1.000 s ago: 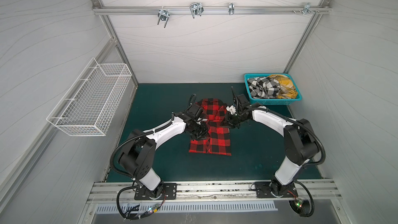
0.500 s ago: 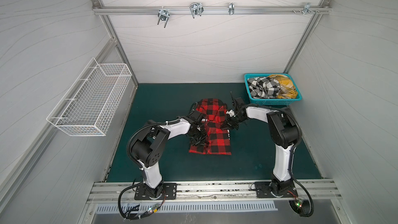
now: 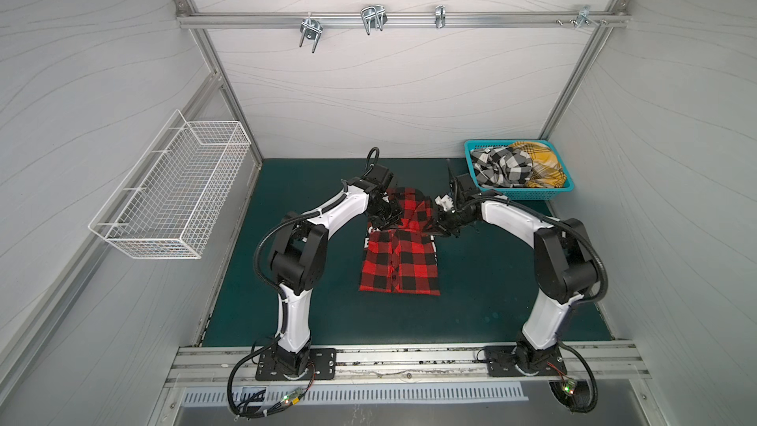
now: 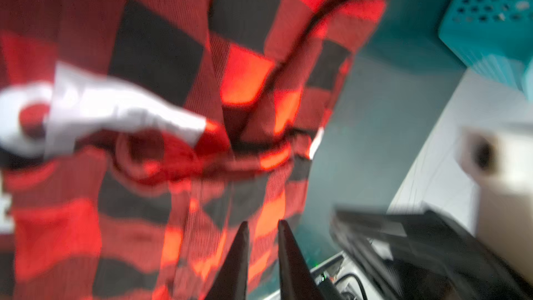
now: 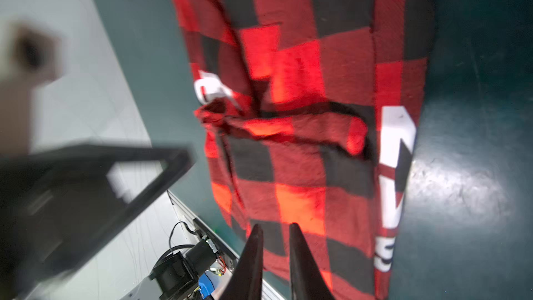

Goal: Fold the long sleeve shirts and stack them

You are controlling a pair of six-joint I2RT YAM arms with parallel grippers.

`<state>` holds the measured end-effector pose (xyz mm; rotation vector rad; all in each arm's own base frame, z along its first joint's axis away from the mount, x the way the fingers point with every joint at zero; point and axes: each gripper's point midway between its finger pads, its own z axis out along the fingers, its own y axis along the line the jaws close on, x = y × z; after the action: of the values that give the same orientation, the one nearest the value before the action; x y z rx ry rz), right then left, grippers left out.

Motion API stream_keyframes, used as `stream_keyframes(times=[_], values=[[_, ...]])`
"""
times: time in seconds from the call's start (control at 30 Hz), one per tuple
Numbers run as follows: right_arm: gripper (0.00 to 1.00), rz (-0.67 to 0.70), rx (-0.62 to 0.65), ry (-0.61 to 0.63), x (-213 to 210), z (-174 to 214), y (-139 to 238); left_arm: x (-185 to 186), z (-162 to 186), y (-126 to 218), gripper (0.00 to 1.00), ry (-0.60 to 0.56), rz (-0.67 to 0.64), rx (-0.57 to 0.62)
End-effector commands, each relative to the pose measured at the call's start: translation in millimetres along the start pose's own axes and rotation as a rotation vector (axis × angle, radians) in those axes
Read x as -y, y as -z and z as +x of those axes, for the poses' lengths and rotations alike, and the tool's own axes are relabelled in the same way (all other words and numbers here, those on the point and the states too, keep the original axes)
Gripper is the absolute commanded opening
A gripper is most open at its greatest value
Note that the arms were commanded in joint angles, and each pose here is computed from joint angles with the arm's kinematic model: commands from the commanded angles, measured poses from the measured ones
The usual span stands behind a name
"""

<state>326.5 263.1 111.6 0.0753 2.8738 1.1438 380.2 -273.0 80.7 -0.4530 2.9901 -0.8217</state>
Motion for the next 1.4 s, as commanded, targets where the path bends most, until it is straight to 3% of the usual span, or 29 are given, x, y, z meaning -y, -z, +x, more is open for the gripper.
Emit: stream_keyframes(times=[0.0, 0.33, 0.53, 0.7, 0.8, 0.93, 1.1, 1.37], values=[[0.19, 0.013, -0.035, -0.020, 3, 21, -2, -28, 4, -27, 0.18, 0.036, -0.098, -0.065], [0.14, 0.060, -0.128, -0.049, 27, 62, -42, -67, 8, -62, 0.16, 0.118, -0.124, -0.106], [0.12, 0.091, -0.161, -0.077, 48, 62, -64, -76, 3, -55, 0.19, 0.127, -0.128, -0.091], [0.12, 0.117, -0.170, -0.069, 52, 58, -69, -58, -2, -32, 0.27, 0.110, -0.083, -0.064], [0.11, 0.112, -0.153, -0.046, 39, 53, -58, -35, -1, -3, 0.33, 0.082, -0.021, -0.021], [0.13, 0.096, -0.100, 0.006, 12, 52, -29, -19, 17, 38, 0.34, 0.029, 0.029, 0.026], [0.18, 0.099, -0.069, 0.052, -6, 69, 4, -44, 56, 68, 0.35, -0.011, 0.019, 0.051], [0.28, 0.122, -0.056, 0.085, 6, 105, 36, -95, 123, 92, 0.33, -0.007, 0.031, 0.039]])
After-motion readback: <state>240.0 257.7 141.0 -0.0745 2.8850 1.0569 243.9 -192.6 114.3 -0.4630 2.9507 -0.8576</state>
